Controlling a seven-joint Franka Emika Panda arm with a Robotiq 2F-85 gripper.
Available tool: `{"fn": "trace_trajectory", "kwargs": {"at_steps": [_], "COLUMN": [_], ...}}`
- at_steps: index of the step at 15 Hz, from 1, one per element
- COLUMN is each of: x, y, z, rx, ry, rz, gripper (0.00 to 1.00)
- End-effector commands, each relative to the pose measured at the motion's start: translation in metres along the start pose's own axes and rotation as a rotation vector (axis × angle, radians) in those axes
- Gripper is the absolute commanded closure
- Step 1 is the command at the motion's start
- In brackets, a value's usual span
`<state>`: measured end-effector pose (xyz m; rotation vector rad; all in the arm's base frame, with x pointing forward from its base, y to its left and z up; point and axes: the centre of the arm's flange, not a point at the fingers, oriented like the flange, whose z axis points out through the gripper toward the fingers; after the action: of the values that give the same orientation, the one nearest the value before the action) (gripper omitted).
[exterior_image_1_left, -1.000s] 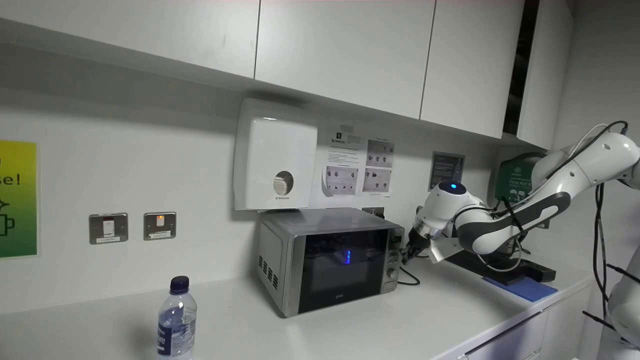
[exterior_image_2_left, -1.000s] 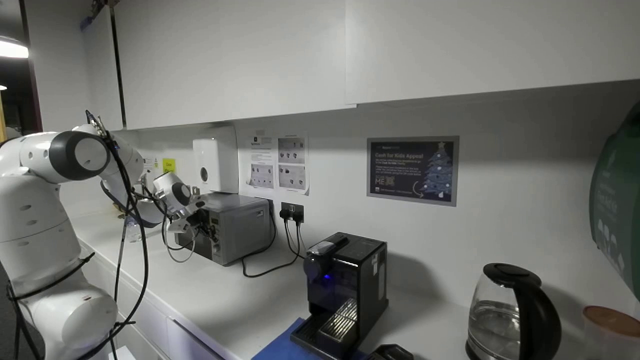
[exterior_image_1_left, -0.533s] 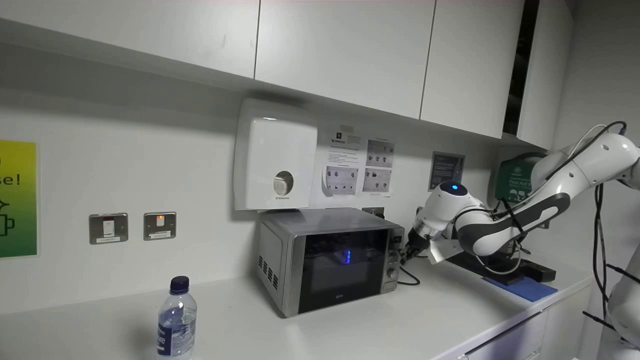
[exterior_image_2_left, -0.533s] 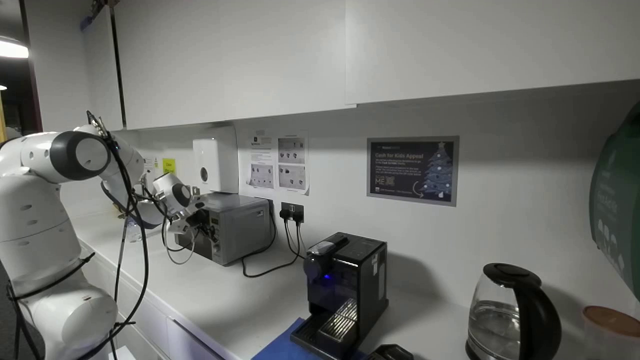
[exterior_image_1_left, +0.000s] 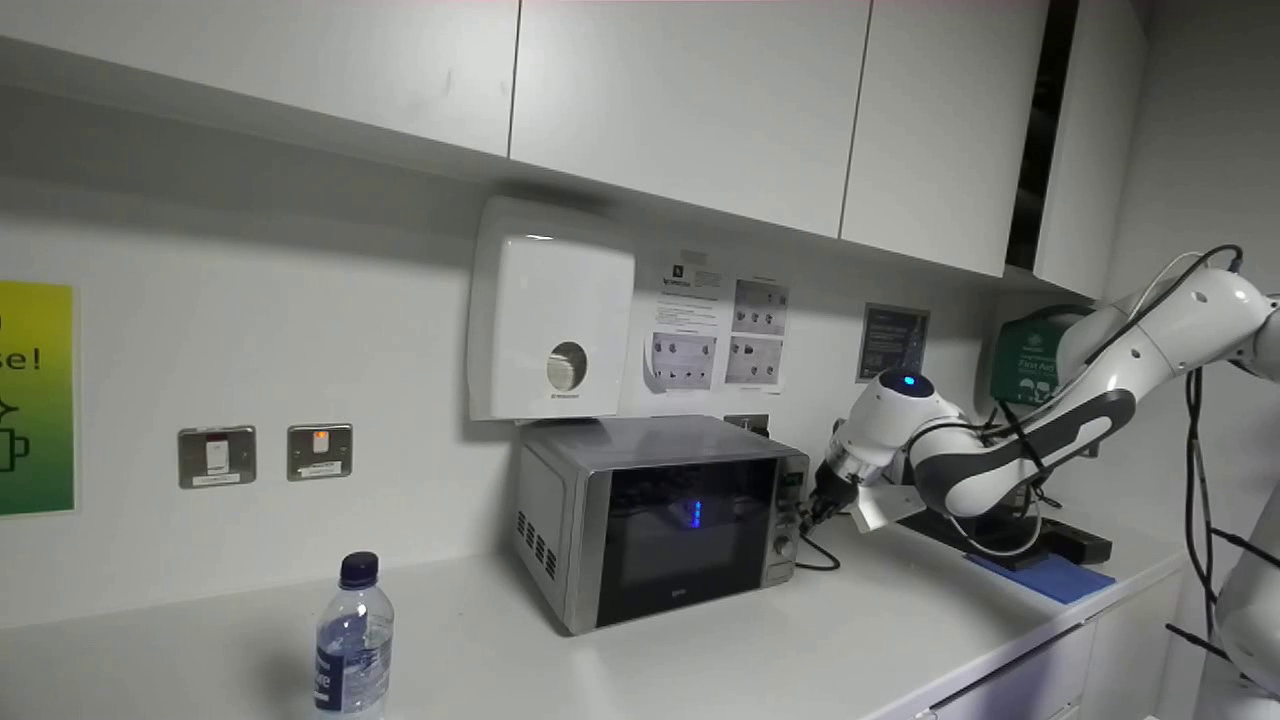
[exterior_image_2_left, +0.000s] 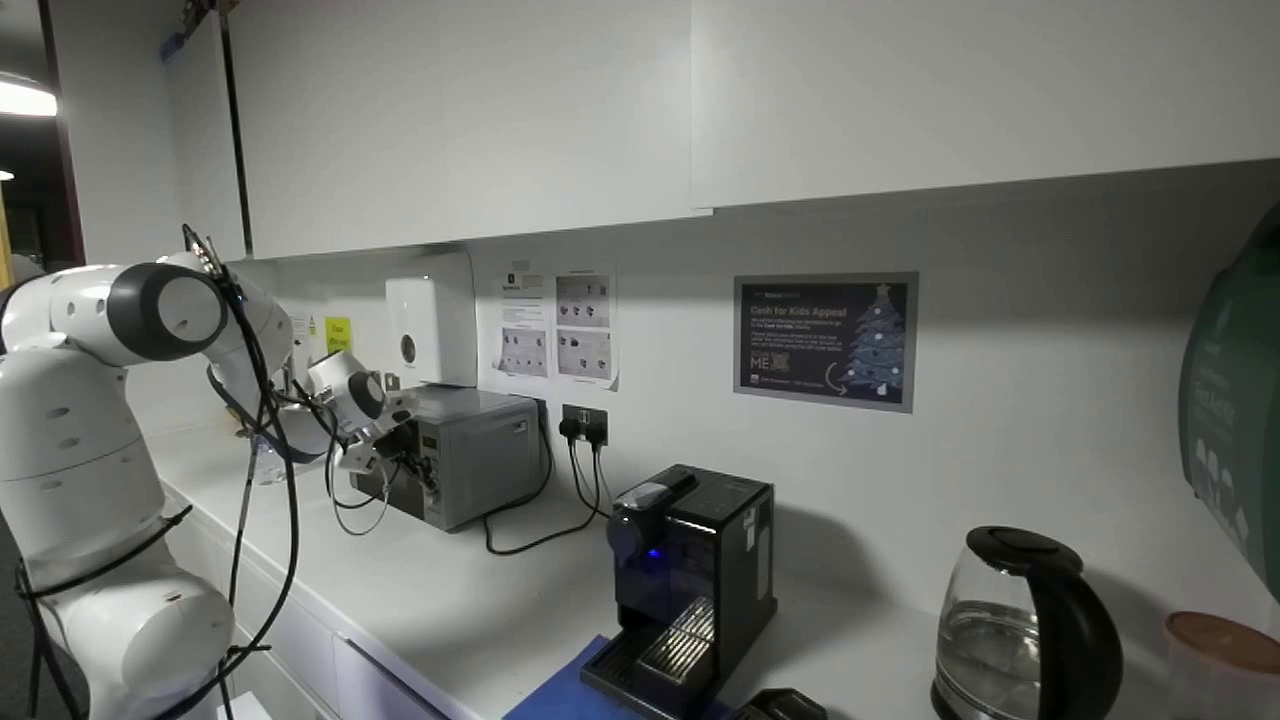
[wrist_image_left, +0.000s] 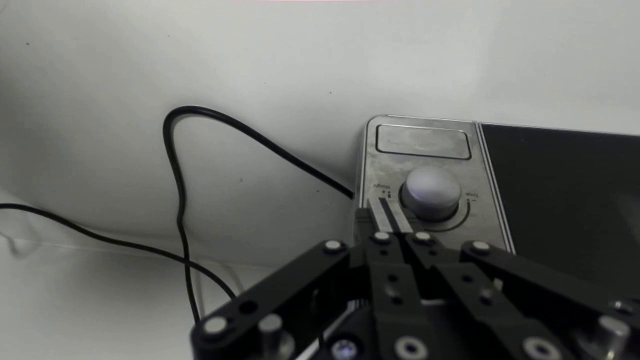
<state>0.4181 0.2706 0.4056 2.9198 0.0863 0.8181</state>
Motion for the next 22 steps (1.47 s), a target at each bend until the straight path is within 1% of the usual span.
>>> {"fn": "trace_trajectory", "kwargs": {"at_steps": [1,22], "x": [0.0,0.012], "y": [0.0,-0.005], "z": [0.001,0.006], "rx": [0.0,0.001], "ry": [-0.002,0.018], "rz": [0.0,-0.023], "gripper": [0.99,1.0]}}
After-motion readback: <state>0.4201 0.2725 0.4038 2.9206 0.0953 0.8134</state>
